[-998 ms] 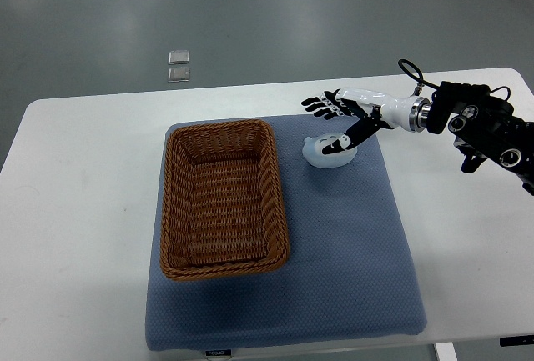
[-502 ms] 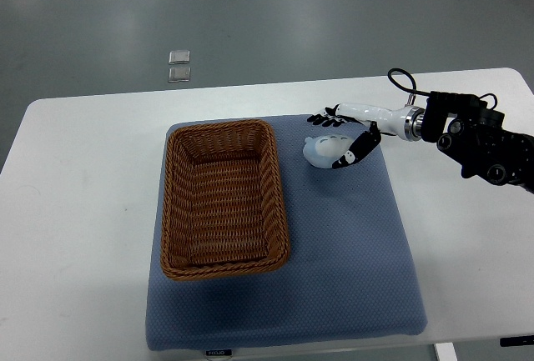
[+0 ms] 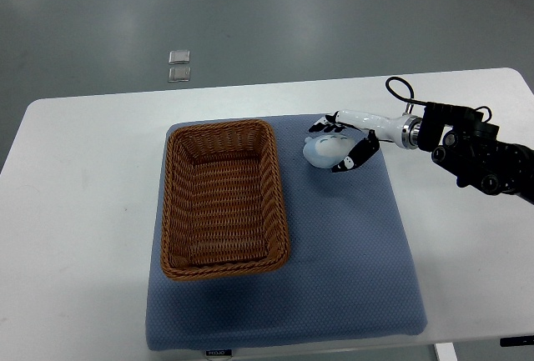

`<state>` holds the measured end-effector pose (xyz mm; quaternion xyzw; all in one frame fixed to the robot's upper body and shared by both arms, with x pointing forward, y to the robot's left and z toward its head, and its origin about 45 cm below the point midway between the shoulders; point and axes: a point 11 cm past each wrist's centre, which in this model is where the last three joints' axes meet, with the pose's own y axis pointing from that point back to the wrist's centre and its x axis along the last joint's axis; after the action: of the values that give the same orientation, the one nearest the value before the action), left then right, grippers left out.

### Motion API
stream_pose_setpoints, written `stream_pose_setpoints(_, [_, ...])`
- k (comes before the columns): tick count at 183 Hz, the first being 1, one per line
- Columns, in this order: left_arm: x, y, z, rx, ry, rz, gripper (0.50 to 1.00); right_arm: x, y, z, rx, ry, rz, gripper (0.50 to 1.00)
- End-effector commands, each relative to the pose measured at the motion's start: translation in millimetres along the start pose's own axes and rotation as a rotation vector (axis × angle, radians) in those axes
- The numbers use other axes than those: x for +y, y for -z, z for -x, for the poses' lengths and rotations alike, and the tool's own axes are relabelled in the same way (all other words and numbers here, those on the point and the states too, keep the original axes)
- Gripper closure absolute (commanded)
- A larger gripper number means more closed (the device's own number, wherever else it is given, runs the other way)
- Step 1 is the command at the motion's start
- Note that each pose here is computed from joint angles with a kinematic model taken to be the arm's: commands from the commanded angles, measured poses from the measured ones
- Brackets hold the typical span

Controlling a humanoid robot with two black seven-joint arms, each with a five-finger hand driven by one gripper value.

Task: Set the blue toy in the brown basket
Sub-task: 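Close the right hand's fingers around the plush toy, then lift the toy with the right hand and carry it over the basket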

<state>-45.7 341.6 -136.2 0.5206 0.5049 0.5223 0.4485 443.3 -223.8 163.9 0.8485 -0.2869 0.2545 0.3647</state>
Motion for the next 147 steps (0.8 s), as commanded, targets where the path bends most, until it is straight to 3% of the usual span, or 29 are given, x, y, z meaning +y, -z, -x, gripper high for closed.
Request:
stream_pose_setpoints(1, [0, 0, 0, 0.000, 0.000, -0.001, 0.500, 0, -1, 0, 0.000, -0.001, 0.003, 0.666])
stream_pose_setpoints(37, [0, 0, 0, 0.000, 0.000, 0.001, 0.500, 1, -3, 1, -0.003, -0.001, 0.006, 0.720])
stream_pose_setpoints(85, [0, 0, 0, 0.000, 0.000, 0.001, 0.500, 1, 3, -3, -0.021, -0.015, -0.035, 1.000])
stream_pose_setpoints(147, [0, 0, 0, 0.000, 0.000, 0.001, 0.500, 6, 21, -21, -0.044, -0.058, -0.161, 1.000])
